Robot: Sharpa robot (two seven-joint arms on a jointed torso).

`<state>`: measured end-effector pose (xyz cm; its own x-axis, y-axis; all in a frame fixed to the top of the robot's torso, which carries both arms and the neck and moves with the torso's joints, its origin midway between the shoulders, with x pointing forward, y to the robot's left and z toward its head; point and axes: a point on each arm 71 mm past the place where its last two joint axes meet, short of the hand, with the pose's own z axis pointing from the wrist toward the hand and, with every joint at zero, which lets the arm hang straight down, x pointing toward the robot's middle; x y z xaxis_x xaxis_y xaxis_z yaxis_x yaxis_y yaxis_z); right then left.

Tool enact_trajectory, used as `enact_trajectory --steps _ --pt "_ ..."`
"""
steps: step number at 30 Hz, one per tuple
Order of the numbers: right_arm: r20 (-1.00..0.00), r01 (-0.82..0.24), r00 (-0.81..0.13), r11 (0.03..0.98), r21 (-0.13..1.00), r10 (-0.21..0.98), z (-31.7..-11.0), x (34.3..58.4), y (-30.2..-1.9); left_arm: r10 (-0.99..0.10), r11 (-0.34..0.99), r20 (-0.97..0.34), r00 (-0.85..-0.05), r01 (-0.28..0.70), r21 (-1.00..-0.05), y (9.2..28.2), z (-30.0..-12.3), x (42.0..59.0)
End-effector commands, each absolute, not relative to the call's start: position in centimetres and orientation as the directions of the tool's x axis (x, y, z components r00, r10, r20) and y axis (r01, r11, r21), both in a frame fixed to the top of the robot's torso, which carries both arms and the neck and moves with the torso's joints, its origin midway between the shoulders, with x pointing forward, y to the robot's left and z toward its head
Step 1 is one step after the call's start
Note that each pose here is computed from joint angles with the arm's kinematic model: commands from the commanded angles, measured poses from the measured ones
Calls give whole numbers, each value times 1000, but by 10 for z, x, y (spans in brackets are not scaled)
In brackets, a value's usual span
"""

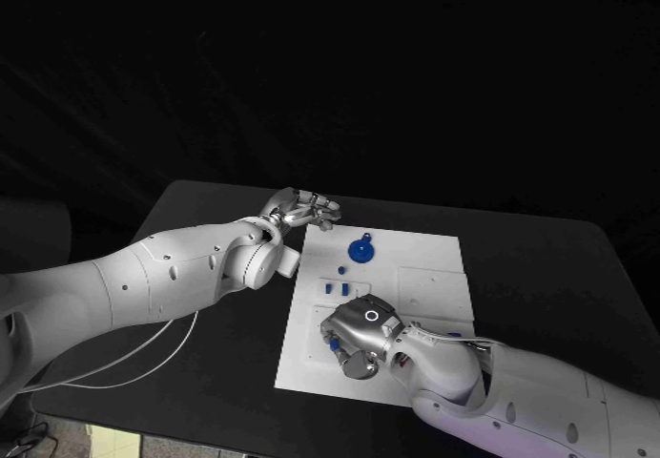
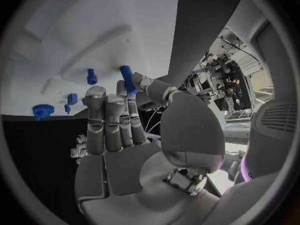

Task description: Assemble the parts on the task board

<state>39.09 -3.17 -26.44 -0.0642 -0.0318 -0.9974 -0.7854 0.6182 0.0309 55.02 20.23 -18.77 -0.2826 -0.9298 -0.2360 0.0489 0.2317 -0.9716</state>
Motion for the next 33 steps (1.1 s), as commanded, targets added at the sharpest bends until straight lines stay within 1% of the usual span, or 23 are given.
enact_trajectory --steps 1,13,20,24,27,30,32,33 --pt "-994 -788 -98 614 50 -46 -270 388 -31 -928 220 -226 -297 56 -974 200 -187 550" --pt "-994 -772 -95 627 105 50 -265 391 -40 -928 221 -227 -294 54 -974 201 -187 550" --pt "-985 -761 -82 628 161 152 -255 387 -52 -929 222 -228 -291 53 -974 204 -187 550" --pt "-975 -749 -89 631 201 205 -243 388 -63 -930 223 -229 -289 52 -973 205 -187 550" --pt "-964 -730 -94 642 236 248 -230 394 -76 -930 225 -230 -286 52 -973 206 -187 550" --pt "-944 -672 -129 673 308 304 -216 404 -97 -930 225 -230 -285 50 -973 207 -187 550" --pt "-933 -617 -176 704 352 313 -211 412 -111 -931 226 -230 -285 47 -973 208 -188 550" --pt "-915 -568 -215 718 402 342 -208 420 -121 -931 224 -228 -284 45 -974 208 -188 550"
